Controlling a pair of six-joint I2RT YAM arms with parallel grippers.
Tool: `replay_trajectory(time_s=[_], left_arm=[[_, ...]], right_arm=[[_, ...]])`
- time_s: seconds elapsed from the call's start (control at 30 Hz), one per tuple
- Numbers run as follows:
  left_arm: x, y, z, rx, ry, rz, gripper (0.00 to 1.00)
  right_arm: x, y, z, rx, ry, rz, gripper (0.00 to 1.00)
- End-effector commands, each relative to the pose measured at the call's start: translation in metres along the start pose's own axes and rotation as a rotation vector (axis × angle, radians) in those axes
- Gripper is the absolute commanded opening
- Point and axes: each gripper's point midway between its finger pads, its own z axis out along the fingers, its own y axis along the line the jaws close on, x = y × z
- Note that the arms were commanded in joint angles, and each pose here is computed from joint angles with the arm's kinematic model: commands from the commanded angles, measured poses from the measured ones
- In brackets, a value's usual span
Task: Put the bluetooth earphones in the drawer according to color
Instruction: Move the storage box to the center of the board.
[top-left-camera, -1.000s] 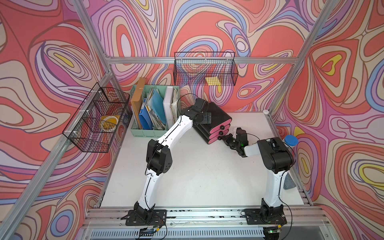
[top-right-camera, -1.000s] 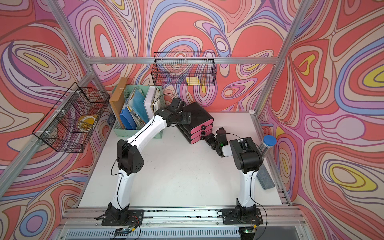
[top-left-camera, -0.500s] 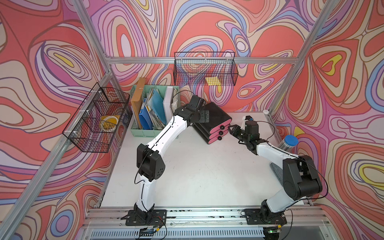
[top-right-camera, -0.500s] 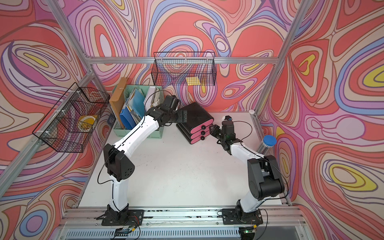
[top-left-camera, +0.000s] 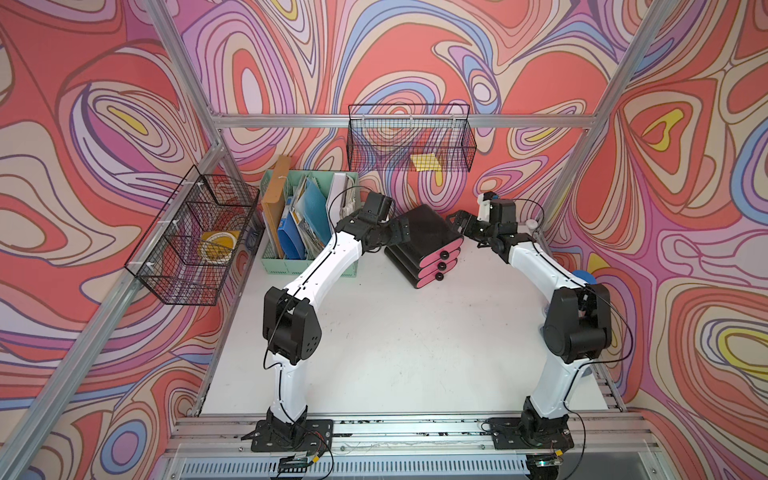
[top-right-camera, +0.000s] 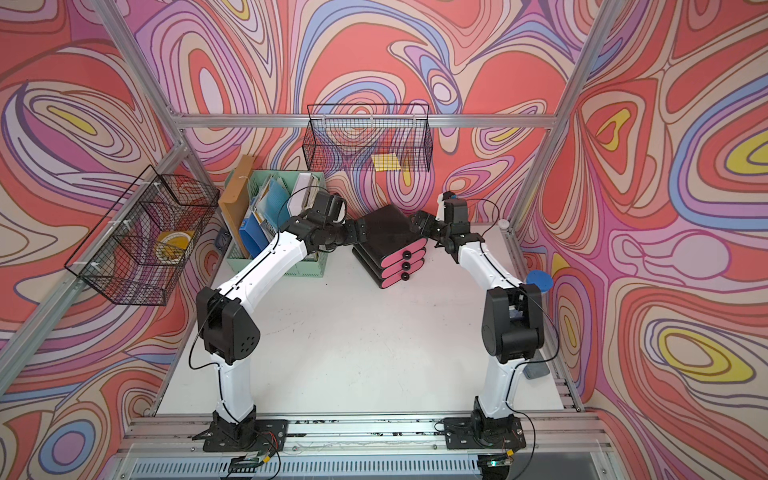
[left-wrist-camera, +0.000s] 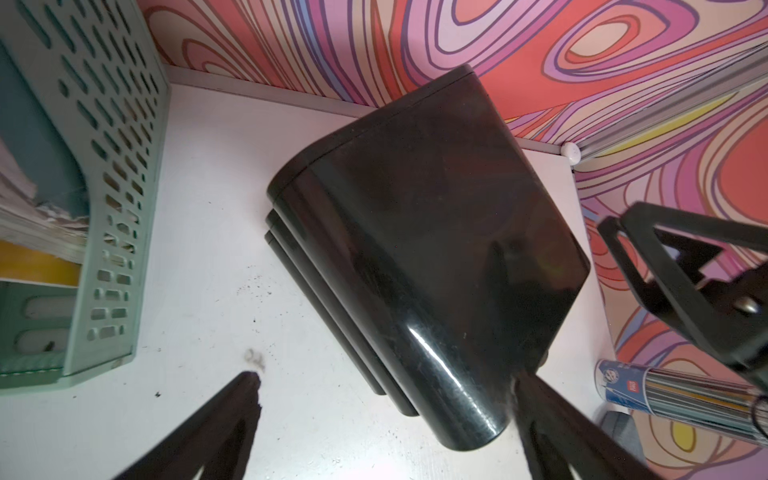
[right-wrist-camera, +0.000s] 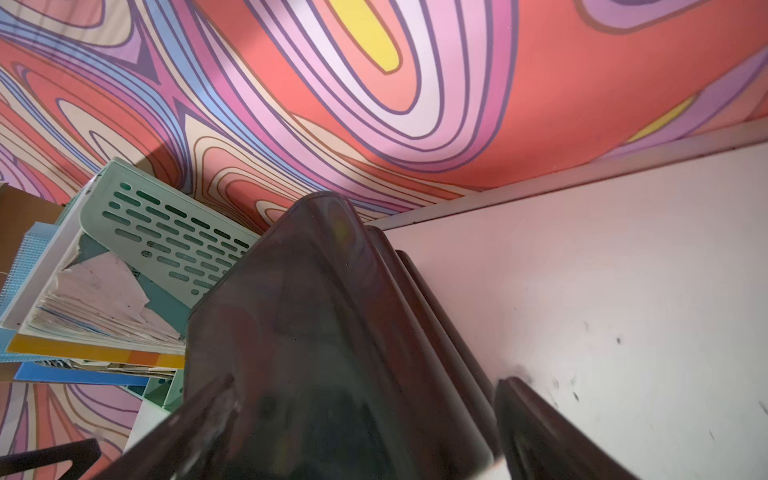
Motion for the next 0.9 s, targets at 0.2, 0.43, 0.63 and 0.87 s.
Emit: replay_trajectory(time_s=[0.2,0.43,0.63,0.87], left_arm=[[0.003,0.013,0.038,0.068,0.043,-0.089,0.99],[0.009,0.014,0.054,0.099,0.074,-0.1,0.99],[0.021,0.011,0.065,0.136,0.125,-0.119,0.98],[0.041,0.005,0.052,0.189,0.153,-0.124,0.96]], right_arm=[[0.005,-0.003,0.038,-0.293,0.172,0.074,0.9],[0.03,0.01,0.029,-0.41,0.242,0.112,0.81],[0.055,0.02,0.002,-0.447,0.264,0.118,0.77],[0.088,0.036,-0.021,-0.458,0.29,0.117,0.76]])
